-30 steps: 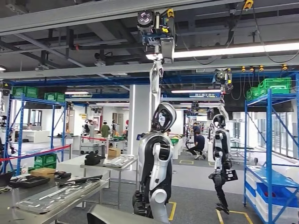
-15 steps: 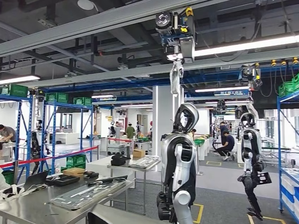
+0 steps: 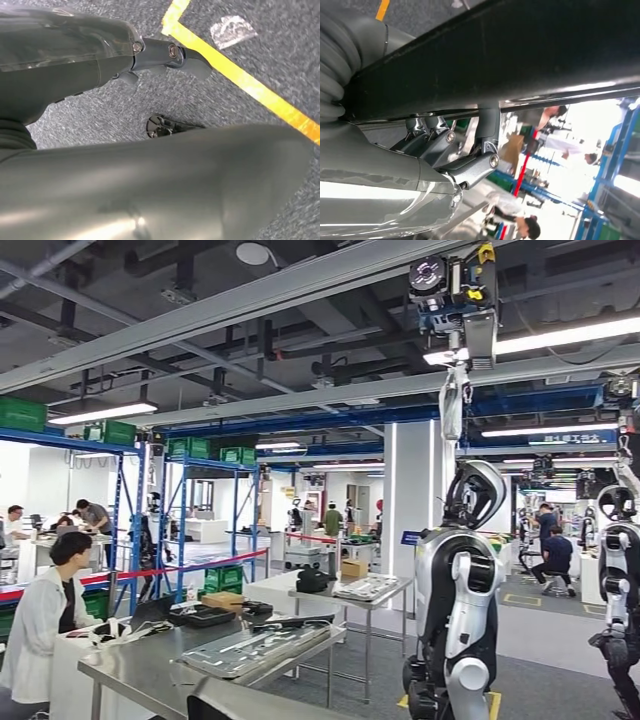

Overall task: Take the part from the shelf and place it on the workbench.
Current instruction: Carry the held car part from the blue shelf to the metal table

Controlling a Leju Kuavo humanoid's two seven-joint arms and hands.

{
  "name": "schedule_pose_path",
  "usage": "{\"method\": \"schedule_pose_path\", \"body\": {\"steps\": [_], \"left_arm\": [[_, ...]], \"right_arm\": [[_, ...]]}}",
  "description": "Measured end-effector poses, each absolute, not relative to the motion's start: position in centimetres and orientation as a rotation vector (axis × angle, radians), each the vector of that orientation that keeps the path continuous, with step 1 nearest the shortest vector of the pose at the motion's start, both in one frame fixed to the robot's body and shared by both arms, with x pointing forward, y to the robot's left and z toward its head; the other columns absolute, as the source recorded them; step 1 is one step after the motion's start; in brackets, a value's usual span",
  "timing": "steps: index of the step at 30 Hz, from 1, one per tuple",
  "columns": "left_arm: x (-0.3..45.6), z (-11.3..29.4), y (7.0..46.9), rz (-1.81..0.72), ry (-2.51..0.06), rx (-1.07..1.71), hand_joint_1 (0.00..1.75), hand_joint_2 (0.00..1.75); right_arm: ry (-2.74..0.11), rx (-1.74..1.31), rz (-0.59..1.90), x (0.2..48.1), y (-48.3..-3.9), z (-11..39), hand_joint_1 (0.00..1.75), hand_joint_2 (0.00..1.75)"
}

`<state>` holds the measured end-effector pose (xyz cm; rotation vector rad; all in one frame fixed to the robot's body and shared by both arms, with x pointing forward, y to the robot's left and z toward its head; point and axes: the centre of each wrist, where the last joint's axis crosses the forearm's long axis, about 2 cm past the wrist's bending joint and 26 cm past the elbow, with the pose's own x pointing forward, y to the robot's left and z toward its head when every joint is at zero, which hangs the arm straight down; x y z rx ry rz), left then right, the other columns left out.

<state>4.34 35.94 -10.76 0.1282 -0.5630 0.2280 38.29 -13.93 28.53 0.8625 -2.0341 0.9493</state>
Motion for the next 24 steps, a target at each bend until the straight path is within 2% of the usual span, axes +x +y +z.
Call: {"method": "schedule_pose_path", "body": {"steps": [24], "left_arm": [[4.1, -10.8, 36.2, 0.198, -0.555, 0.134, 0.00, 1.75]], "right_arm": [[-2.031, 0.936, 0.945, 38.0, -12.4, 28.6, 1.75, 1.75]]}}
